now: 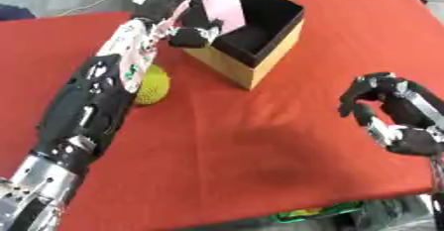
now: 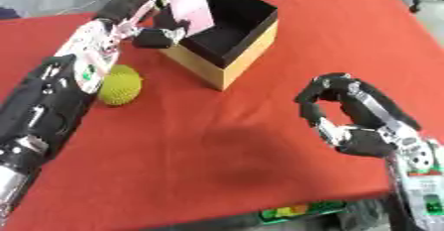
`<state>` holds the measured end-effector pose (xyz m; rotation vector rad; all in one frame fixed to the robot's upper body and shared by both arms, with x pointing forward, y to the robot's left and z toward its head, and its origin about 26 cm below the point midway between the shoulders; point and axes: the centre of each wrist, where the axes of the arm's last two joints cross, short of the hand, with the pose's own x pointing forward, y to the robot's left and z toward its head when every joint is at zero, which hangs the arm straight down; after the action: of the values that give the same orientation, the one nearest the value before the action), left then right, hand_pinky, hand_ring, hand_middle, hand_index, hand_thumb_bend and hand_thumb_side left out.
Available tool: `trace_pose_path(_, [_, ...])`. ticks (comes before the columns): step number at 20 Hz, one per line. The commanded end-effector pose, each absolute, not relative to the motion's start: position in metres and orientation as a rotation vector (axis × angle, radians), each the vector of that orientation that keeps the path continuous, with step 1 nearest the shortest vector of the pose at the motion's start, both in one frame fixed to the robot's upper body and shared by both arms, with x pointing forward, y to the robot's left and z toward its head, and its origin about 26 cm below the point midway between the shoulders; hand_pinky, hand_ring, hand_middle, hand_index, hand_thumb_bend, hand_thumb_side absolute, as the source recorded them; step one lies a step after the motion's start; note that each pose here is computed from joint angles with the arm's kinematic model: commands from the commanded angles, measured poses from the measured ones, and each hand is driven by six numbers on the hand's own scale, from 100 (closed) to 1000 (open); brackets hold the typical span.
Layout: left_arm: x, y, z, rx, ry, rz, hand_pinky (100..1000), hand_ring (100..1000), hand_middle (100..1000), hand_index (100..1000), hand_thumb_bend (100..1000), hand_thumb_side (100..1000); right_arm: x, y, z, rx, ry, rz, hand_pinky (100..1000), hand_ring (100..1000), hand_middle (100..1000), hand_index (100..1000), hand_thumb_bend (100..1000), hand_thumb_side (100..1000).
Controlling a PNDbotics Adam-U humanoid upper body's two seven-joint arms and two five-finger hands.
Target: Pick up objects on the table and place them in the box.
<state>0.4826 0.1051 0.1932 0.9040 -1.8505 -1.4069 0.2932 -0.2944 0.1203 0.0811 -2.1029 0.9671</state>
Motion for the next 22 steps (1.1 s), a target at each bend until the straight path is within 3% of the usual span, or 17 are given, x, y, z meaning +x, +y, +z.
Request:
trace_pose_path(1, [0.483,0.104,0.205,0.950,-1.879,-1.407,752,802,907,998,447,799,0.294,-0.295,0.126,0.080,-2.121,0.980,542,488,482,645,100,470])
trace_pose_path(4, [0.483,0.106,0.209,0.980,-1.886,-1.401,755,809,918,1000,498,796,0.294,-0.295,0.126,0.079,-2.119,0.979,542,488,482,645,100,470])
trace_pose_path(11, [0.483,0.120,0.219,1.017,-1.903,-1.398,750,802,906,996,491,795,0.294,-0.296,0.126,0.074,-2.116,0.974,542,488,483,646,100,470])
trace_pose_path(17, [0.471,0.177,0.250,1.004,-1.812,-1.639,751,815,905,997,514,818,0.292,-0.302,0.123,0.044,-2.100,0.951,542,488,482,645,100,470])
trace_pose_path(22, [0.452,0.218,0.267,0.963,-1.657,-1.812,748,821,896,994,585,842,0.292,-0.304,0.123,0.027,-2.091,0.947,541,488,482,645,100,470])
